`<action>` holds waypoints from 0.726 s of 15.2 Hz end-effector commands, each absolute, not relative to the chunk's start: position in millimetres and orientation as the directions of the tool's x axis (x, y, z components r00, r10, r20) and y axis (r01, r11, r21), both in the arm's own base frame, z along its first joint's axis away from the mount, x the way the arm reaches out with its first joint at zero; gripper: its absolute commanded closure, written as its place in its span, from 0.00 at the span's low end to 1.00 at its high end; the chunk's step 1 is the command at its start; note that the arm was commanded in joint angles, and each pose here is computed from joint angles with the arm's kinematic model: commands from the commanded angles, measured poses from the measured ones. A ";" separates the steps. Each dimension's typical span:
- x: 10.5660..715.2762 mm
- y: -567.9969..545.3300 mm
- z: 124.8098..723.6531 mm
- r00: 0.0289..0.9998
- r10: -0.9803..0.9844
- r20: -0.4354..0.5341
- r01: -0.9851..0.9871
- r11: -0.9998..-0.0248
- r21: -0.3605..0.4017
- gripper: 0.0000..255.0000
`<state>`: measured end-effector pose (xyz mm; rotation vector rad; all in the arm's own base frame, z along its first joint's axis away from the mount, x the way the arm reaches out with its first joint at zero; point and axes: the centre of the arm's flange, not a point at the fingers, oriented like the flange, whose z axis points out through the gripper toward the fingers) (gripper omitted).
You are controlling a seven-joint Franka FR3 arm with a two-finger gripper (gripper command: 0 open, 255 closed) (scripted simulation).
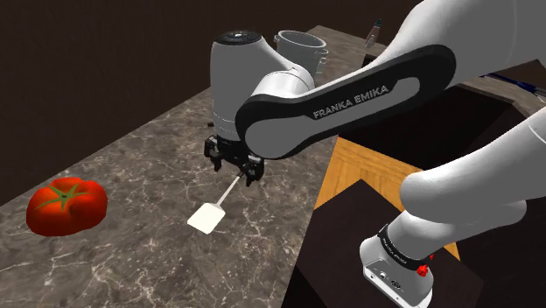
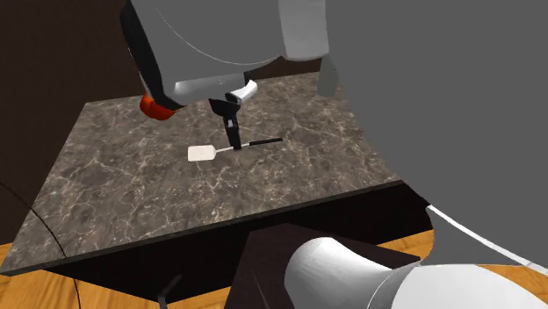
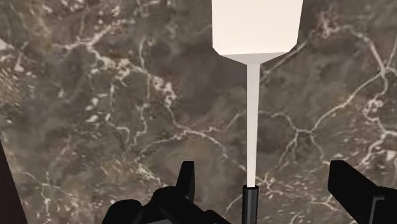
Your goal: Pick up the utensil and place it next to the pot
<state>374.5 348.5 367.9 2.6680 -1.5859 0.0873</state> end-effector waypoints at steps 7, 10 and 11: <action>375.8 347.8 338.5 0.473 -0.878 0.066 -0.880 -0.475 0.000 0.00; 375.8 347.8 338.5 0.473 -0.878 0.066 -0.880 -0.475 0.000 0.00; 375.8 347.8 338.5 0.473 -0.878 0.066 -0.880 -0.475 0.000 0.00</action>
